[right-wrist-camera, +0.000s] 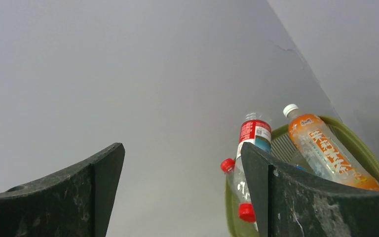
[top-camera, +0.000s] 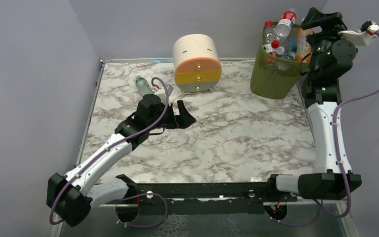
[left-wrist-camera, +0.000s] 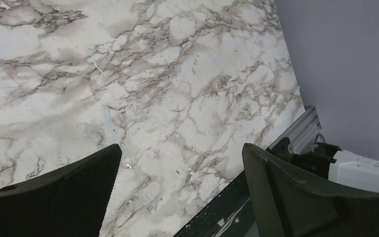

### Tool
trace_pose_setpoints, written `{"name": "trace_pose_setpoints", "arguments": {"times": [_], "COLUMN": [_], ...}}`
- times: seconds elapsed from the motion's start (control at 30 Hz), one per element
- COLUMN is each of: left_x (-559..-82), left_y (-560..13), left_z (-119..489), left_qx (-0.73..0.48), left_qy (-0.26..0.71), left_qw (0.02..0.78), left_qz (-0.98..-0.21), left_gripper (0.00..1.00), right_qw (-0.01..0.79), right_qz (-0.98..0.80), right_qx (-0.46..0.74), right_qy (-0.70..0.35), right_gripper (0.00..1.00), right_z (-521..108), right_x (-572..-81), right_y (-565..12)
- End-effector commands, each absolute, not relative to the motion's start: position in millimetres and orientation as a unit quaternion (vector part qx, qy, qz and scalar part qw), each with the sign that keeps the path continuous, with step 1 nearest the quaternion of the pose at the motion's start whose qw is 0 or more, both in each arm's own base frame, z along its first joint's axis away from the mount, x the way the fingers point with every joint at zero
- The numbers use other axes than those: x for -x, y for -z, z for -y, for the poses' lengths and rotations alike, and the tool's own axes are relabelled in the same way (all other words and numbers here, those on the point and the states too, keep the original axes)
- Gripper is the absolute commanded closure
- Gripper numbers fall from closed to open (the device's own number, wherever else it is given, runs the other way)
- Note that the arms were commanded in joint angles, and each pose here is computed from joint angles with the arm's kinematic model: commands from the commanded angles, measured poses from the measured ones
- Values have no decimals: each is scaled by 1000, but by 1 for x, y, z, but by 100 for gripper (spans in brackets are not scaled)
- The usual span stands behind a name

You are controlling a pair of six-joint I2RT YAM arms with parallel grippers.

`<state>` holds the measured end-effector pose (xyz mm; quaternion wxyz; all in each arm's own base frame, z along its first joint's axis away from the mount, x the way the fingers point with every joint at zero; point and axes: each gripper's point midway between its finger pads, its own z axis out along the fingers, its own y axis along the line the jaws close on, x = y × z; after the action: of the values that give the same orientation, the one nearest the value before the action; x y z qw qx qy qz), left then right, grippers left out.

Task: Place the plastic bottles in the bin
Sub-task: Place the plastic bottle in the trash bin, then pick up the plastic bottle at the center of the board.

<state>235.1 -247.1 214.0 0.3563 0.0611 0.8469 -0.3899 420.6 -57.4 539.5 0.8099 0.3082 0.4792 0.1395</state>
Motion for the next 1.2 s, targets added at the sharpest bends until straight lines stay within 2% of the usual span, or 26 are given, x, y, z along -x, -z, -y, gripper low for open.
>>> {"name": "trace_pose_setpoints", "arguments": {"times": [0.0, 0.2, 0.67, 0.87, 1.17], "left_x": [-261, -290, -346, -377, -424], "left_y": [-227, -222, -200, -176, -148], "left_z": [239, 211, 103, 84, 60], "left_qx": [-39, 17, 175, 195, 220], "left_qy": [352, 314, 196, 139, 89], "left_qw": [391, 399, 433, 422, 410], "left_qz": [-850, -861, -862, -875, -881], "left_gripper": [1, 1, 1, 1, 1], "right_qw": [787, 752, 655, 604, 546], "right_qz": [-523, -568, -652, -676, -706], "right_qx": [-281, -250, -136, -69, -23], "right_qy": [-169, -221, -357, -417, -450], "right_gripper": [9, 8, 8, 8, 8], "right_z": [38, 10, -63, -99, -125], "right_x": [-401, -385, -377, -365, -351], "right_y": [-529, -512, -453, -428, -388]}}
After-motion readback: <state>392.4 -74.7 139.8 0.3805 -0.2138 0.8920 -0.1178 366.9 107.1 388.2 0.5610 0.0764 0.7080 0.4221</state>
